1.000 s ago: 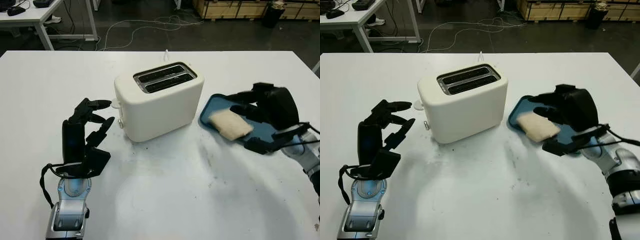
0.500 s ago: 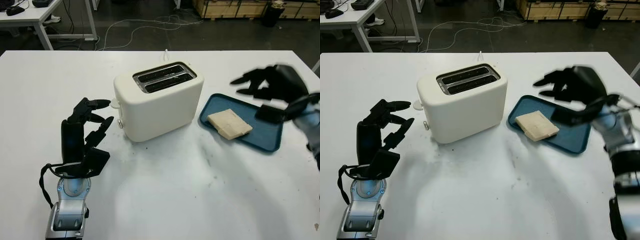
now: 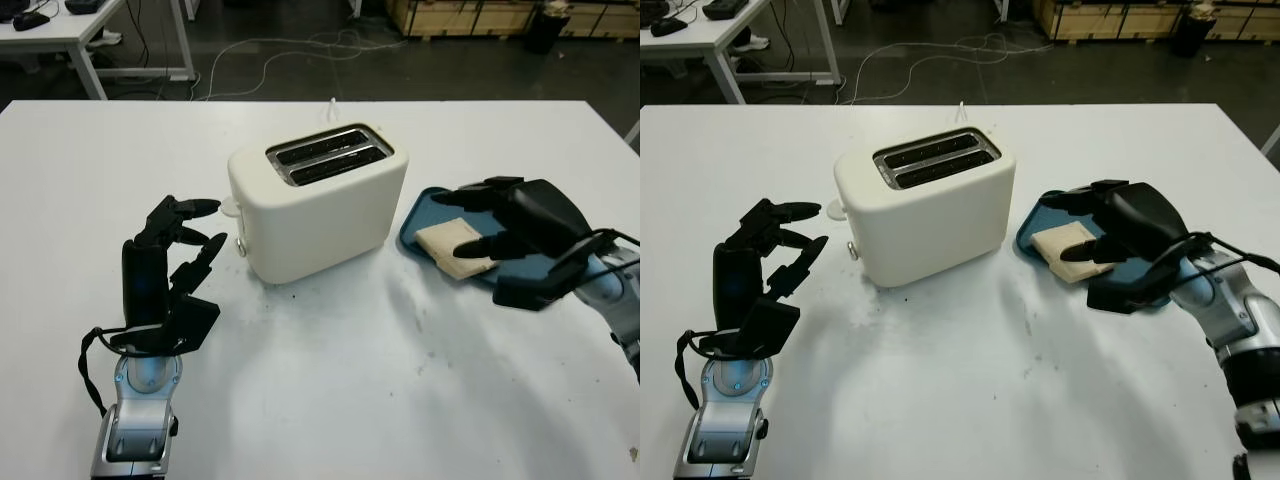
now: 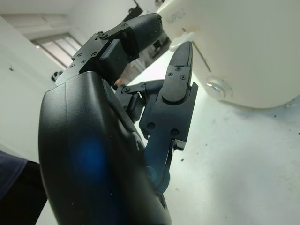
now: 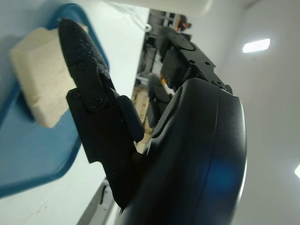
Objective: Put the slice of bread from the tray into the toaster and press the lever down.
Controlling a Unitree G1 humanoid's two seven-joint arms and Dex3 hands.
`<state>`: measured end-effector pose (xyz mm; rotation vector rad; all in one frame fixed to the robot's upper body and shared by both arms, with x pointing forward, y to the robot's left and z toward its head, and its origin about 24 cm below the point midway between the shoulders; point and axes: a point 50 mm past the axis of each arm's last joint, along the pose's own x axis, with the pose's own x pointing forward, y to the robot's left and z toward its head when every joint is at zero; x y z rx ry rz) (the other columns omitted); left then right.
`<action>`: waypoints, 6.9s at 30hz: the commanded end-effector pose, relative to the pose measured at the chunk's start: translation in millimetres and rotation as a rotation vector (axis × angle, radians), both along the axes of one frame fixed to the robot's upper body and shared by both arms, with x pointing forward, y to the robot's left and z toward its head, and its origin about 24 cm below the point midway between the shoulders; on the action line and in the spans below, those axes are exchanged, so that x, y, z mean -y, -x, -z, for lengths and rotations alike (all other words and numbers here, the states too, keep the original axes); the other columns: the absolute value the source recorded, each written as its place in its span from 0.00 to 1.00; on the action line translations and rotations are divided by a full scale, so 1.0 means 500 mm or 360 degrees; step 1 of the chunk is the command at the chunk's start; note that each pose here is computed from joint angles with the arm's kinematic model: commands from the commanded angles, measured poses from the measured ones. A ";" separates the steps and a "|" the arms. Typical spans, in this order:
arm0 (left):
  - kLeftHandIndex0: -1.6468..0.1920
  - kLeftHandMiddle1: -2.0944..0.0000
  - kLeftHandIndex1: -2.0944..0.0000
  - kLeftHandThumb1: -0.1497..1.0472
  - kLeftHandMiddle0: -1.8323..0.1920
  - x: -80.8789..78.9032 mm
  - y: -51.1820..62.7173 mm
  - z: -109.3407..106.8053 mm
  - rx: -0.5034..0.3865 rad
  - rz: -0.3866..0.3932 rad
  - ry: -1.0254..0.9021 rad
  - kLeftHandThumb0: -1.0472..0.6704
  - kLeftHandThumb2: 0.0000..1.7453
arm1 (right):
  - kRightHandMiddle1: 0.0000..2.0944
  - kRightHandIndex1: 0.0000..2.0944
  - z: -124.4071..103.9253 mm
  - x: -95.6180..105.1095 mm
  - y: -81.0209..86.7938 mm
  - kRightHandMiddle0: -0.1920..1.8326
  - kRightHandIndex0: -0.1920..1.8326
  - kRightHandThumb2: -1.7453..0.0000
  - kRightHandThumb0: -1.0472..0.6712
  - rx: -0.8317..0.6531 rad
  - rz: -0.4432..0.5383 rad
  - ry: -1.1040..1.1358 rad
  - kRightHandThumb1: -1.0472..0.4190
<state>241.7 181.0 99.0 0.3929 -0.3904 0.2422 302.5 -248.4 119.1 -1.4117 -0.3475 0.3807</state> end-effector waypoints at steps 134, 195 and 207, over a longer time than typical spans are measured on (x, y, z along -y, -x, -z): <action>0.60 0.35 0.61 0.89 0.66 0.002 0.001 0.001 0.0025 -0.0010 0.0020 0.50 0.09 | 0.83 0.83 -0.127 0.015 -0.115 0.42 0.56 0.76 0.26 0.0729 0.0247 -0.0026 0.09; 0.61 0.35 0.60 0.89 0.66 0.004 0.002 0.001 0.0020 -0.0029 -0.0014 0.51 0.09 | 0.83 0.83 -0.295 -0.272 -0.217 0.54 0.63 0.82 0.28 -0.0534 -0.0375 -0.0272 0.09; 0.61 0.35 0.60 0.89 0.66 0.004 0.003 0.001 0.0017 -0.0022 0.0014 0.51 0.09 | 0.83 0.83 -0.267 -0.282 -0.211 0.50 0.61 0.84 0.25 -0.0457 -0.0425 -0.0094 0.09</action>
